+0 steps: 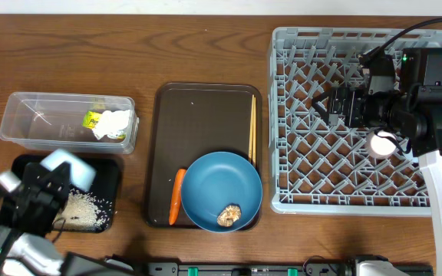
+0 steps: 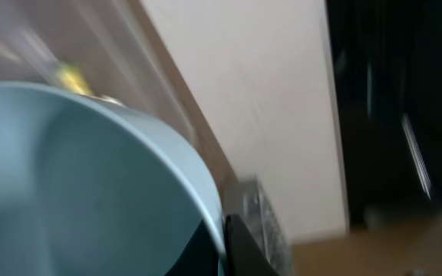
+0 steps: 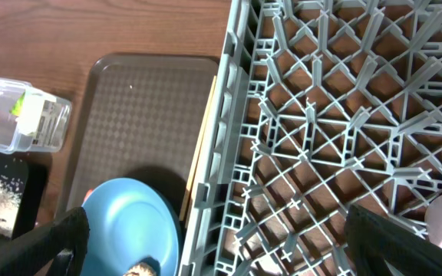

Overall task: Sort waste into correct bins and load items into the dishwasher rack
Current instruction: 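Shake the tipped bowl to empty rice onto the black tray, then carry the white bowl to the rack and set it down with left gripper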

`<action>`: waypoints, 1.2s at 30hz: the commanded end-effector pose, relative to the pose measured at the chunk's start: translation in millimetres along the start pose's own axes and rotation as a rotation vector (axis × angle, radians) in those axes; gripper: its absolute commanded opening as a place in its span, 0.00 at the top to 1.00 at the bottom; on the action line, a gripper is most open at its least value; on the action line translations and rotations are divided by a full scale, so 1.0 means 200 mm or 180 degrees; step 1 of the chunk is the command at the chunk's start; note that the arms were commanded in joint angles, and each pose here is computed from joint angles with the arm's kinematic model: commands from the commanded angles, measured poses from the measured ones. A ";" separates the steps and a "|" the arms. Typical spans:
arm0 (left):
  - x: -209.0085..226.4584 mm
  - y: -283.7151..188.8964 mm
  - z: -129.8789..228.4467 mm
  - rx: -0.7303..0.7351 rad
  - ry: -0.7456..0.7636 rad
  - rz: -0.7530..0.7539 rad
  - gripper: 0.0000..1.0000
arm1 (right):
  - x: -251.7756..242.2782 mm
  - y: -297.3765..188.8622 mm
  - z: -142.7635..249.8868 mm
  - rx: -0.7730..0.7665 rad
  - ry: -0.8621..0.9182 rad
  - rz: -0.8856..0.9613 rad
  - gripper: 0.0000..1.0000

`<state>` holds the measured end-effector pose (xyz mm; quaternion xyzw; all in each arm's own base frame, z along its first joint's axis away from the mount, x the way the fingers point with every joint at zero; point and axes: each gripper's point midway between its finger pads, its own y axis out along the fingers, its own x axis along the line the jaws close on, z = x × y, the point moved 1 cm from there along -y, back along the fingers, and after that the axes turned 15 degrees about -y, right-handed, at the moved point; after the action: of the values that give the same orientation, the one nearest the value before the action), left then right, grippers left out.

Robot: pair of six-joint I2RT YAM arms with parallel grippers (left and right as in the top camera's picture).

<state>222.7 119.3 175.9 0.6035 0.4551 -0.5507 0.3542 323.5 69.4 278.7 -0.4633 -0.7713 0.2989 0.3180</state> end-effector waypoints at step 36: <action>-0.76 1.38 1.93 0.2463 0.2013 0.2239 0.94 | -0.41 -0.14 0.04 -0.0180 0.1139 0.0726 0.01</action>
<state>336.6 -349.7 239.4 0.9233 0.0506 -0.3696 0.0911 334.2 -14.3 276.8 -0.5971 -0.6606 0.2288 0.3933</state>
